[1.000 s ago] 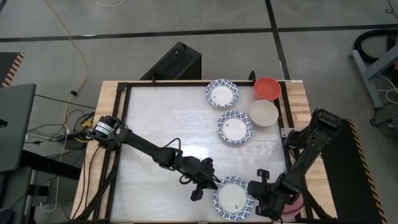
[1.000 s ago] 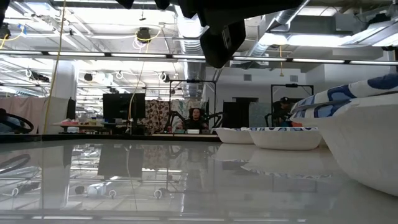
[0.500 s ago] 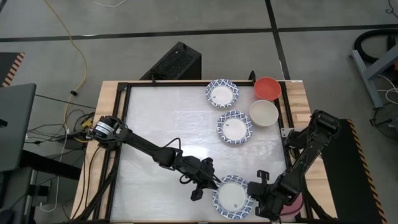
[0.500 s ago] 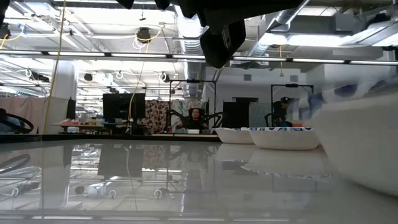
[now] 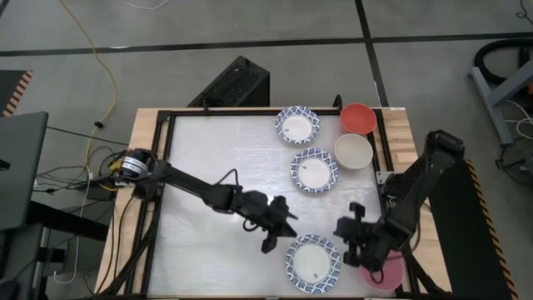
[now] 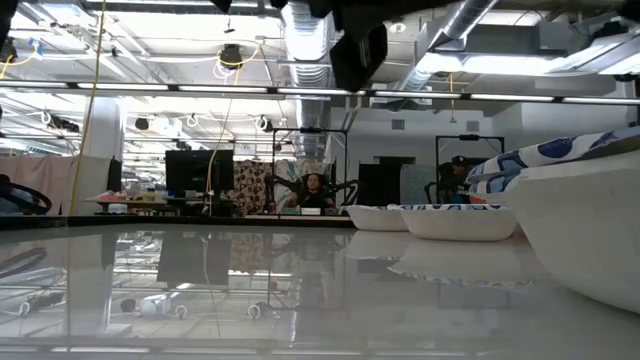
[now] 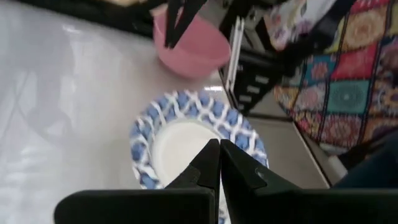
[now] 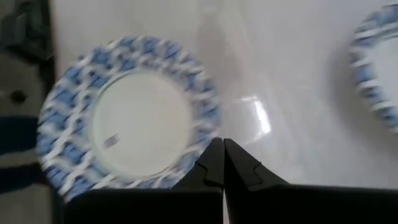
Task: Nest bowls inside each other
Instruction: Stack the bottom right white blue patterned bowl on top of the bottom white blue patterned bowls
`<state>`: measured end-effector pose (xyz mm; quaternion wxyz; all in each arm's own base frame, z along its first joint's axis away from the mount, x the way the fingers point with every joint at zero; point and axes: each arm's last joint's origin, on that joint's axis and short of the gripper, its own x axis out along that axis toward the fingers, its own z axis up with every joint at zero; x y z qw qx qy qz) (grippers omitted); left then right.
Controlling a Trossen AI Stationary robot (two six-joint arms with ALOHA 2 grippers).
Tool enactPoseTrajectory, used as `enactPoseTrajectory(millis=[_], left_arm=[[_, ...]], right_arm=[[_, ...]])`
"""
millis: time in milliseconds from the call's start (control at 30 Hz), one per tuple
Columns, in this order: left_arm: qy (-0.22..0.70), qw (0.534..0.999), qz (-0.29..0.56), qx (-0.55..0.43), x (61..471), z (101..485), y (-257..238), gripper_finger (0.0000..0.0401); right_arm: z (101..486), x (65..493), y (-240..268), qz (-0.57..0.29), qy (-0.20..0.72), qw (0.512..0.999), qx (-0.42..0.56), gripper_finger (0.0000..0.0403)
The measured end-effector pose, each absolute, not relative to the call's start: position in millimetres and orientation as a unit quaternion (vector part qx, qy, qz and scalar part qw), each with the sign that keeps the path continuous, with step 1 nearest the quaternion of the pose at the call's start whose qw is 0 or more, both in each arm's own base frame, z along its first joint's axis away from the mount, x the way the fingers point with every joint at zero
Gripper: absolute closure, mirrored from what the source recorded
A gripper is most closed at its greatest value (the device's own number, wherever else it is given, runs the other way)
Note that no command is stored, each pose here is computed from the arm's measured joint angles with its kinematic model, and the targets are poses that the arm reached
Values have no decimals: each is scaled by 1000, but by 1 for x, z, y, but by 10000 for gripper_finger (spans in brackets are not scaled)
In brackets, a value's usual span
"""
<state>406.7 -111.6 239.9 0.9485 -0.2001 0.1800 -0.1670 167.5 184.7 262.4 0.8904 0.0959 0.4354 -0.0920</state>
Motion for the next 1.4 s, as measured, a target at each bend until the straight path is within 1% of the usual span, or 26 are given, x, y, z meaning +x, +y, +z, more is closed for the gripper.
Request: enactPoseTrajectory(millis=[100, 167, 233, 333, 433, 500, 633, 767, 1000, 1167, 1300, 1400], left_arm=[[155, 951, -157, -216, 403, 258, -98, 401], [143, 949, -143, -243, 400, 270, -89, 401], [129, 945, -126, -274, 397, 282, -79, 401], [108, 939, -102, -310, 392, 296, -68, 401], [95, 934, -97, -330, 386, 308, -62, 401], [90, 932, -95, -339, 382, 314, -59, 401], [73, 927, -92, -356, 375, 328, -54, 401], [45, 929, -71, -361, 365, 343, -49, 401], [22, 946, -1, -323, 349, 359, -42, 396], [22, 950, 19, -311, 340, 365, -30, 371], [39, 949, 21, -312, 338, 365, -18, 342], [54, 948, 7, -314, 337, 364, -9, 322]], right_arm=[[270, 172, 164, -132, 434, 883, 117, 388], [272, 175, 147, -187, 434, 867, 154, 386], [272, 176, 130, -257, 438, 838, 199, 379], [270, 174, 108, -354, 451, 778, 255, 356], [268, 172, 92, -419, 465, 728, 279, 333], [268, 173, 87, -435, 467, 712, 291, 323], [268, 179, 79, -452, 454, 698, 320, 308], [267, 182, 75, -482, 430, 678, 351, 287], [267, 183, 65, -525, 396, 650, 380, 222], [267, 187, 54, -536, 404, 630, 392, 186], [267, 191, 43, -535, 412, 625, 392, 180], [270, 194, 35, -518, 409, 638, 397, 181]])
